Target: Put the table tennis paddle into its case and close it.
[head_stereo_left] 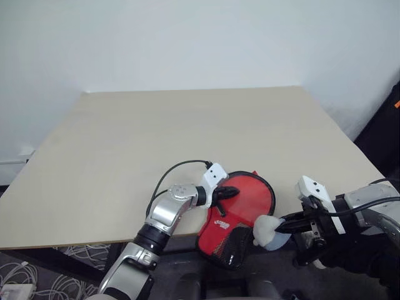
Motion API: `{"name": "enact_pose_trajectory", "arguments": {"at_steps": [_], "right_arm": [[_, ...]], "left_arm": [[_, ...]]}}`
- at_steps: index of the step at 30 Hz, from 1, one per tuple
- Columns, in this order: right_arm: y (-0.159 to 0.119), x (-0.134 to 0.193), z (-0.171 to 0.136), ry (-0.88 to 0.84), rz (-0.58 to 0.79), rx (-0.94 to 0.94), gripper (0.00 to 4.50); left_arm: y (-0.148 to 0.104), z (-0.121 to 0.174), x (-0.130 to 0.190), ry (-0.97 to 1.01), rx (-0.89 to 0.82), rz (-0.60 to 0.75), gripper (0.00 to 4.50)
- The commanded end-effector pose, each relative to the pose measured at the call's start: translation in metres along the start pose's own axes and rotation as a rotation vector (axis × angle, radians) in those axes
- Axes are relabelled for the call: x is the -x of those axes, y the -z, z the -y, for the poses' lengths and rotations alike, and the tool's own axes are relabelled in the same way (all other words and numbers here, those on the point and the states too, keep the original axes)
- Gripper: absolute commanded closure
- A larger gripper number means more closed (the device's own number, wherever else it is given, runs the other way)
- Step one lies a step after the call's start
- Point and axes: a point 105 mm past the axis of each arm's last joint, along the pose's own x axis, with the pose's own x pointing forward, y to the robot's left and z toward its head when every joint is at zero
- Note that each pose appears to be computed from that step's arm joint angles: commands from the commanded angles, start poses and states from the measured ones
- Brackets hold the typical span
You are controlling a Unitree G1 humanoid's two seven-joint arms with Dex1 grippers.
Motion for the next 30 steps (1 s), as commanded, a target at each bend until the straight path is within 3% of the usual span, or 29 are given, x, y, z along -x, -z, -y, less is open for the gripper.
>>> {"name": "enact_pose_trajectory", "arguments": {"at_steps": [1,6,18,30], "right_arm": [[-0.009,0.003,0.001,0.009,0.024,0.03,4.47],[-0.009,0.002,-0.005,-0.015,0.035,0.014,4.47],[-0.015,-0.024,-0.072,-0.281,0.08,-0.005,4.47],[-0.009,-0.039,-0.115,-0.411,0.074,-0.036,4.47]], "left_arm": [[-0.007,0.009,-0.011,0.081,-0.044,0.006,4.5],[-0.001,0.02,-0.02,0.158,-0.084,-0.026,4.5],[0.006,0.025,-0.027,0.21,-0.109,-0.072,4.5],[0.009,0.025,-0.03,0.24,-0.121,-0.1,4.5]]}}
